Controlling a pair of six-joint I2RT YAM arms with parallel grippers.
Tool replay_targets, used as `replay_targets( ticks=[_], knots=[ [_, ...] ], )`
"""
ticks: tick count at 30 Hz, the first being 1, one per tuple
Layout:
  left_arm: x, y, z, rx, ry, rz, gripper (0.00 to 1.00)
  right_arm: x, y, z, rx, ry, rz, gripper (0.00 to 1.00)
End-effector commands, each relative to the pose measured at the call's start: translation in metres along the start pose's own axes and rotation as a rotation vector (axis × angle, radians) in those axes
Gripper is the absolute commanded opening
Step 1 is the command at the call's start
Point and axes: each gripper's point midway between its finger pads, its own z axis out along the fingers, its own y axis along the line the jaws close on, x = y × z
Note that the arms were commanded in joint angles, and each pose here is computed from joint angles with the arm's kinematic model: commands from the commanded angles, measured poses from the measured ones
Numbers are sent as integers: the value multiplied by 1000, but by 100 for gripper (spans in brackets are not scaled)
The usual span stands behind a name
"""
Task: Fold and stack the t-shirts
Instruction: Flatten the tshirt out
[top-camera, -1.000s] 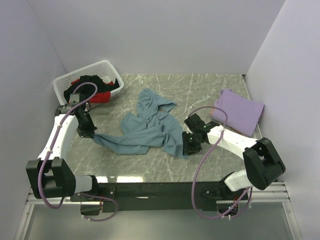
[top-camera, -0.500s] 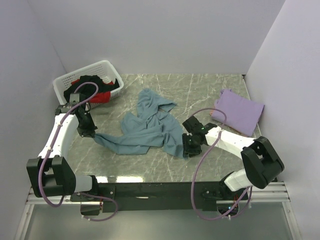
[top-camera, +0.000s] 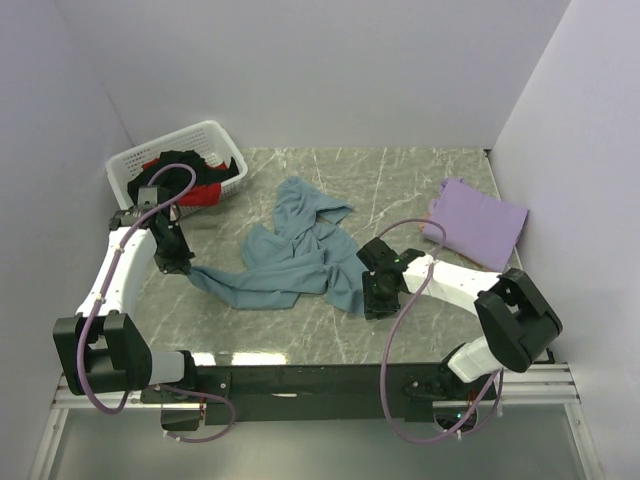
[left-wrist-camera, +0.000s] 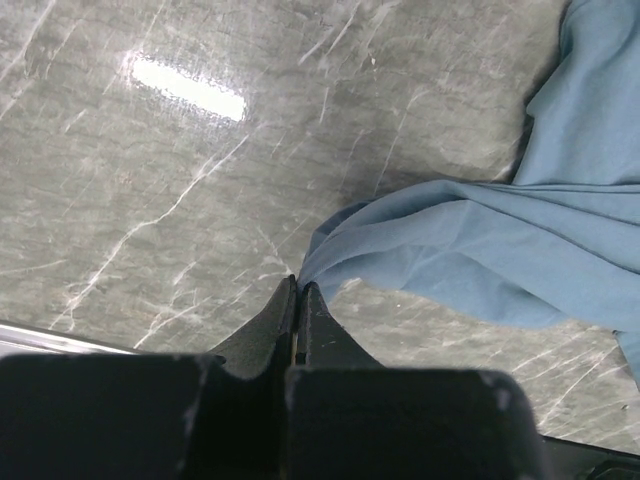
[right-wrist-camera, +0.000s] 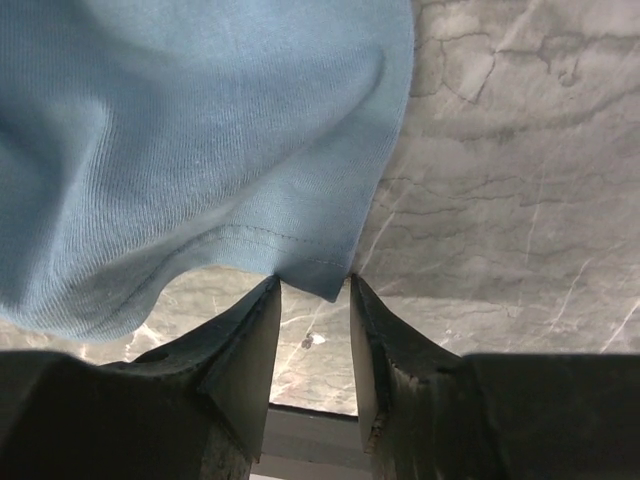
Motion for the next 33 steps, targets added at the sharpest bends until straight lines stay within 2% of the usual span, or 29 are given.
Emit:
replay_targets(
  ticks=[1, 5, 12, 18, 23, 25, 30, 31, 33],
  knots=[
    [-11, -7, -5, 43, -36, 19, 0, 3, -7, 16, 66, 10, 20, 40],
    [-9, -7, -3, 49, -32, 23, 0, -2, -7, 18, 89, -2, 25, 31],
    [-9, -10, -4, 66, -37, 27, 0, 0, -9, 20, 109, 11, 52, 0],
    [-14, -12, -5, 74, -47, 29, 0, -21, -7, -11, 114, -56, 75, 0],
    [-29, -18, -10, 83, -84, -2, 0, -75, -25, -72, 77, -200, 161, 0],
    [-36, -20, -8, 81, -98, -19, 0, -99, -48, -97, 70, -267, 223, 0],
    [-74, -40, -15, 132, -167, -59, 0, -168, -77, -171, 61, -459, 277, 0],
    [-86, -45, -19, 147, -197, -64, 0, -180, -82, -176, 64, -470, 292, 0],
    [-120, -57, -35, 166, -273, -72, 0, -214, -88, -215, 40, -569, 319, 0]
  ],
)
